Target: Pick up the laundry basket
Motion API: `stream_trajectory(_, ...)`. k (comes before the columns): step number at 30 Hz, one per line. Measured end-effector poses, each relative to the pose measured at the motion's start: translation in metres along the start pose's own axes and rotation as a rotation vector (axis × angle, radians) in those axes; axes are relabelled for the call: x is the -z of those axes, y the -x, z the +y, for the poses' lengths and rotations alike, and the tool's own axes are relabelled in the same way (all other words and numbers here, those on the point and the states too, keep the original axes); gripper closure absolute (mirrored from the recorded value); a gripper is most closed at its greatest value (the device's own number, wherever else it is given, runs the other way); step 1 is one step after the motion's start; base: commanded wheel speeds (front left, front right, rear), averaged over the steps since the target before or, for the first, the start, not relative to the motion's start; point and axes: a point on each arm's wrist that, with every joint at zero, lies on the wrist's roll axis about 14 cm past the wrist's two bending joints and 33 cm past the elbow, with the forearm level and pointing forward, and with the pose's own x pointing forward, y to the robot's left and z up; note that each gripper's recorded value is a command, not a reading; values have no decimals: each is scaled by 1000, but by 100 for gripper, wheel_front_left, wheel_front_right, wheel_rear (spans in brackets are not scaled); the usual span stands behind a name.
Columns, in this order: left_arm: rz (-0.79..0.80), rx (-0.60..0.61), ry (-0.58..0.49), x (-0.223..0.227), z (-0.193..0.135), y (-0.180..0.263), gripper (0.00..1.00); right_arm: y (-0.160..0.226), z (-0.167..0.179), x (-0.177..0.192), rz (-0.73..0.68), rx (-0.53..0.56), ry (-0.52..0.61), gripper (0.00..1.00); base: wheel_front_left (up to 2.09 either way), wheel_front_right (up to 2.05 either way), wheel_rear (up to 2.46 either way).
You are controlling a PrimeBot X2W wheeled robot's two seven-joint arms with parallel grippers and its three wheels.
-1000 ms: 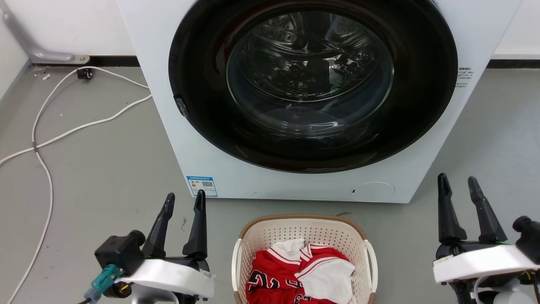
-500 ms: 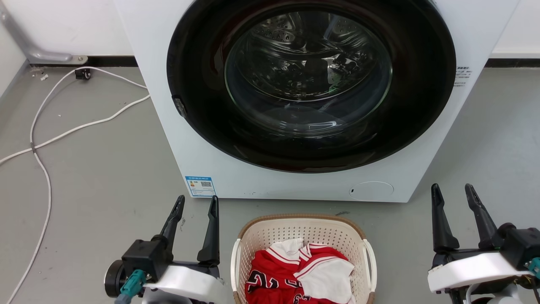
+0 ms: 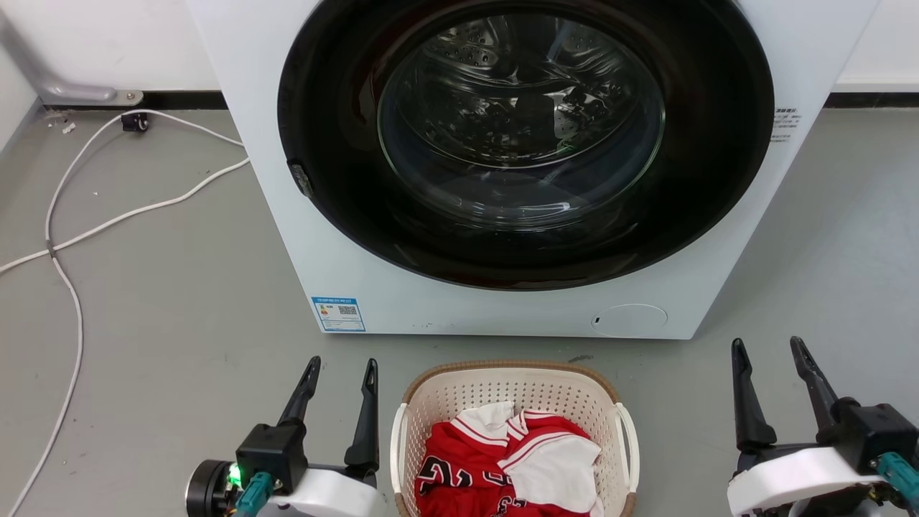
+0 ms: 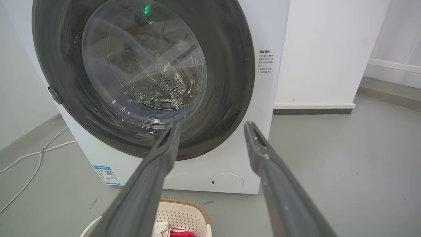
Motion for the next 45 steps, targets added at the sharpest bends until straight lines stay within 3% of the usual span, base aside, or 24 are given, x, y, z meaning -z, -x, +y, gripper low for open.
stream_trajectory(11, 26, 15, -28, 13, -1, 3, 0, 1, 4, 8, 16, -19, 56, 0, 0, 0, 0)
stream_trajectory(16, 18, 23, -51, 13, -3, 3, 0, 2, 2, 13, 27, -7, 8, 0, 0, 0, 0)
stream_trajectory(24, 19, 45, -94, 16, -7, 6, 0, 3, 2, 13, 20, -12, 43, 0, 0, 0, 0)
stream_trajectory(45, 47, 41, -78, 25, -4, 7, 0, 1, 3, 14, 21, -12, 19, 0, 0, 0, 0)
